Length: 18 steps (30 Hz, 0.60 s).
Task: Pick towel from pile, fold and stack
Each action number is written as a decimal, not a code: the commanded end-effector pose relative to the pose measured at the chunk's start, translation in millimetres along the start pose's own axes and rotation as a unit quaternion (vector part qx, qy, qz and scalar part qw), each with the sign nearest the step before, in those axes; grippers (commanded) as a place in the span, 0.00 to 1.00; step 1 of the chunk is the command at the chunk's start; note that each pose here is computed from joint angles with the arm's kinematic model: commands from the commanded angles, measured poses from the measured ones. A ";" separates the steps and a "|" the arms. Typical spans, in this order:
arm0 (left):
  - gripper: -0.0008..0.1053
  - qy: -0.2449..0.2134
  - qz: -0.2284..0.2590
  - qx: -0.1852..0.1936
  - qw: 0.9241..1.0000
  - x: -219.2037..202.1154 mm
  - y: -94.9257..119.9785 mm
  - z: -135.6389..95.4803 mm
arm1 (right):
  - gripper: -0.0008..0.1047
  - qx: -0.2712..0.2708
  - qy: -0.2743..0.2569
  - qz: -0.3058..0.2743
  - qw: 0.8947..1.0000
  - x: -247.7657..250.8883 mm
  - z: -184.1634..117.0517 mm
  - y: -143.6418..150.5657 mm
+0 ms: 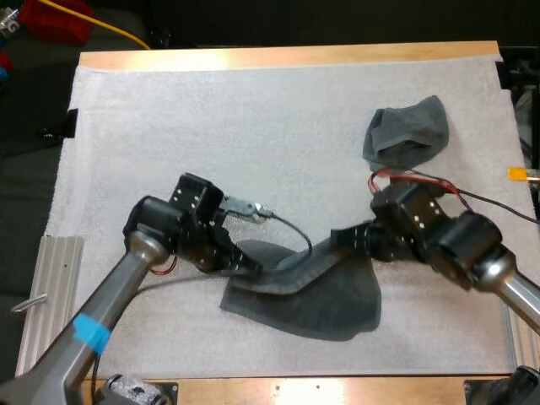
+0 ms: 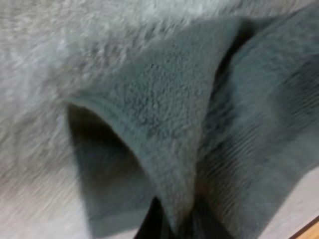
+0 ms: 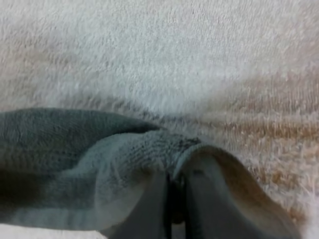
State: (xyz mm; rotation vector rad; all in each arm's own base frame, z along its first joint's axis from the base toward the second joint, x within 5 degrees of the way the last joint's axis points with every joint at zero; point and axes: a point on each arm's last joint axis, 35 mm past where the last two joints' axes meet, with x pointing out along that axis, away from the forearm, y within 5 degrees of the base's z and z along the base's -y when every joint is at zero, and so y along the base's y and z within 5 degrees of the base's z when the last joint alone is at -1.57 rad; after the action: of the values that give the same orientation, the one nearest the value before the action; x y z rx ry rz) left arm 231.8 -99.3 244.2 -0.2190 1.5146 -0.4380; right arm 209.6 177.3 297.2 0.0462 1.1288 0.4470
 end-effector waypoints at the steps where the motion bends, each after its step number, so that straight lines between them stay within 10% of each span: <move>1: 0.01 0.001 -0.022 -0.012 1.000 2.2 2.8 4.7 | 0.01 0.001 -0.002 0.015 1.000 2.3 5.0 -1.7; 7: 0.01 0.005 -0.062 -0.080 0.995 17.3 32.2 25.8 | 0.01 0.048 -0.004 0.035 0.998 23.7 22.2 -19.4; 18: 0.01 -0.044 -0.161 -0.207 0.964 27.7 76.7 59.5 | 0.01 0.167 -0.011 0.045 0.985 53.3 44.9 -62.0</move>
State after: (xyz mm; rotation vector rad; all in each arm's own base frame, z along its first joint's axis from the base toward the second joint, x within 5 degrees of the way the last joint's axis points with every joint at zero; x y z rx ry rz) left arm 299.0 -48.3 188.8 -0.7927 1.4910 -0.3390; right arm 286.1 149.3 251.6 0.3765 1.1860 0.3223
